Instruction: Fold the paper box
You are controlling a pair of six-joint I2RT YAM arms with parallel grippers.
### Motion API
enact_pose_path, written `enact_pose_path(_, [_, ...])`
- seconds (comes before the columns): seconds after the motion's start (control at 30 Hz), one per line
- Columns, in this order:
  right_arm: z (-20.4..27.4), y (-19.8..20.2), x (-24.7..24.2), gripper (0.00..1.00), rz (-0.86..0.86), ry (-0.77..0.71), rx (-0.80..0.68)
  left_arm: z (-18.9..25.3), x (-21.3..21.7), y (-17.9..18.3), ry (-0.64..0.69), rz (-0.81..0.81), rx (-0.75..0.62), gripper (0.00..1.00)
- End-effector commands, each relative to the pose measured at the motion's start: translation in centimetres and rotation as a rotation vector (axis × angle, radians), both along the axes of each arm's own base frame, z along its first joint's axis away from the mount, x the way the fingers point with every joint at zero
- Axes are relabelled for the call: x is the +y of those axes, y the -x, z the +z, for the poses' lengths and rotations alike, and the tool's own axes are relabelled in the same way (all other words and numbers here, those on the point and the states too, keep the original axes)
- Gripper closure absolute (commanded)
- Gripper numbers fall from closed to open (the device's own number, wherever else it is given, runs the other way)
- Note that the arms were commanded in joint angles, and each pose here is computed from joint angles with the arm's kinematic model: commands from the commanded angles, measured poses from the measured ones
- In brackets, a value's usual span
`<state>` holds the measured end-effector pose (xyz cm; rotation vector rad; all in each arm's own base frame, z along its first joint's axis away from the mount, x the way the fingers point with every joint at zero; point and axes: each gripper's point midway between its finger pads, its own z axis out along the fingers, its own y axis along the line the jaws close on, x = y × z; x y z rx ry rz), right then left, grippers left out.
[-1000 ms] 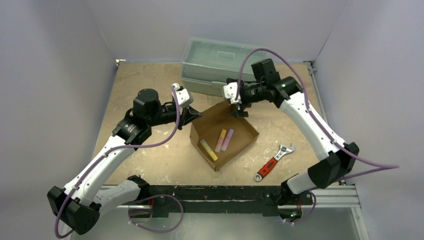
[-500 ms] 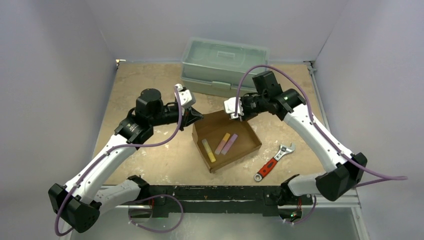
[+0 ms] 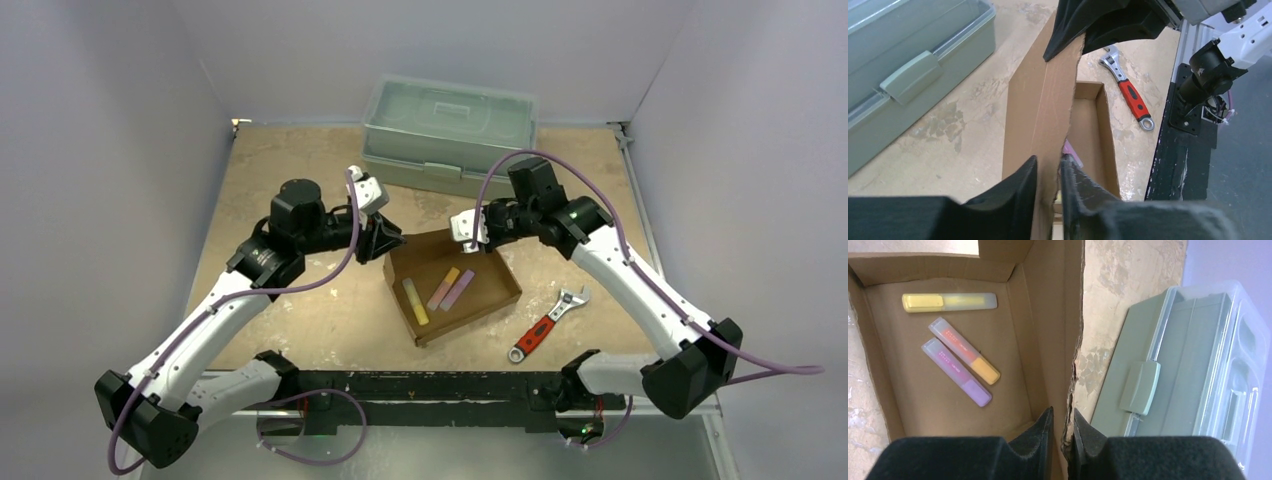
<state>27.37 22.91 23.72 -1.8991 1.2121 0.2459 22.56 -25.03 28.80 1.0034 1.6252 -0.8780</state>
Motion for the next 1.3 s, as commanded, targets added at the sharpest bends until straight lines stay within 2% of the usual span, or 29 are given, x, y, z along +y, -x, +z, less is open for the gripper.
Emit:
enact_pose_path(0.0, [-3.6,2.0,-1.6,0.82,-0.030,0.088,0.120,0.8,0.6,-0.1,0.040,0.079,0.049,0.72])
enact_pose_path(0.17, [-4.1,2.2,-1.9,0.83,-0.039,0.095,0.122,4.5,1.5,-0.6,0.124,0.175,0.009,0.57])
enact_pose_path(0.27, [-4.3,2.2,-1.9,0.84,-0.041,0.098,0.122,6.8,3.1,-0.9,0.171,0.278,-0.025,0.52])
enact_pose_path(0.37, [-4.3,2.0,-1.8,0.84,-0.042,0.096,0.120,8.5,5.8,-1.0,0.215,0.430,-0.056,0.51])
enact_pose_path(0.43, [-4.3,1.8,-1.7,0.84,-0.042,0.097,0.123,8.6,8.9,-1.2,0.244,0.609,-0.046,0.51])
enact_pose_path(0.53, [-4.2,1.7,-1.5,0.84,-0.038,0.092,0.125,6.0,14.0,-0.6,0.302,0.888,0.022,0.56])
enact_pose_path(0.6, [-4.2,1.6,-1.4,0.84,-0.038,0.091,0.128,3.5,15.7,0.3,0.343,0.974,0.083,0.60])
enact_pose_path(0.73, [-4.3,1.5,-1.3,0.84,-0.035,0.092,0.133,-3.5,13.9,1.4,0.367,0.943,0.294,0.64])
enact_pose_path(0.87, [-4.4,1.4,-1.2,0.84,-0.039,0.089,0.141,-9.9,8.3,1.9,0.455,0.745,0.553,0.74])
enact_pose_path(0.93, [-4.4,1.4,-1.2,0.84,-0.040,0.089,0.143,-12.2,6.5,1.9,0.477,0.686,0.637,0.81])
enact_pose_path(1.1, [-4.4,1.5,-1.1,0.84,-0.040,0.088,0.146,-15.3,5.1,1.0,0.476,0.676,0.722,0.92])
enact_pose_path(1.27, [-4.5,1.4,-1.0,0.84,-0.039,0.087,0.150,-15.9,4.1,0.3,0.489,0.656,0.749,0.95])
